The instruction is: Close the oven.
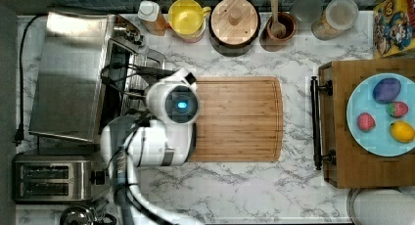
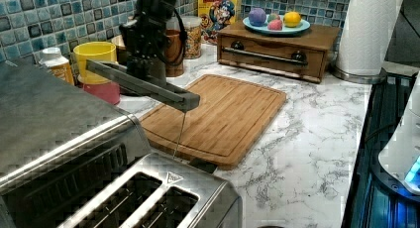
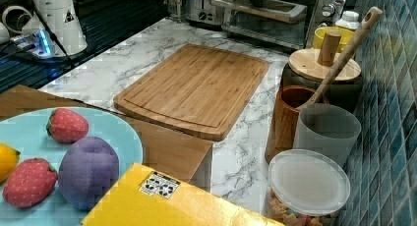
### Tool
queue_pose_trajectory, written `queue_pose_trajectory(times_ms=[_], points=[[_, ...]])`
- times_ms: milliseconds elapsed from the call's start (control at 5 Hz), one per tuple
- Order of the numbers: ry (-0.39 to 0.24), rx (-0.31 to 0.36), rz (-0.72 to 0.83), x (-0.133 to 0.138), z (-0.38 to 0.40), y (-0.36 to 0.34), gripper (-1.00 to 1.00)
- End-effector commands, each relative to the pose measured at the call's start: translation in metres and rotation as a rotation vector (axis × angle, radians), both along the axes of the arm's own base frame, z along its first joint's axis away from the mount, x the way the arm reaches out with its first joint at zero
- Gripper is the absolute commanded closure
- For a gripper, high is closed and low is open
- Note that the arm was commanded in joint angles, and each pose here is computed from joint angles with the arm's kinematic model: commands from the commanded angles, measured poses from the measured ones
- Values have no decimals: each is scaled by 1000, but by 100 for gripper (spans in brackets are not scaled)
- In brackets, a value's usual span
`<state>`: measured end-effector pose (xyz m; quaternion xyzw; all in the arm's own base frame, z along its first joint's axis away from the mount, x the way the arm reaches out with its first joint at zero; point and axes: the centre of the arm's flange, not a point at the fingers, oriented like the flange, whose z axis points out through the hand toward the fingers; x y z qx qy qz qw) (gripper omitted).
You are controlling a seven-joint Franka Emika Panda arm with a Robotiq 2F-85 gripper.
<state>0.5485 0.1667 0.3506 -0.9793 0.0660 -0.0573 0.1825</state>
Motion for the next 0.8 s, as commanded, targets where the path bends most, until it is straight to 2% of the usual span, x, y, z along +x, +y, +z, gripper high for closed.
queue_pose_trajectory(times_ms=[200,400,600,800], points=[[-90,-230,39,20,137,150,100],[-94,-273,-64,33,146,151,100],[-68,-270,-122,38,158,163,100],[-64,-210,-157,33,170,150,100]])
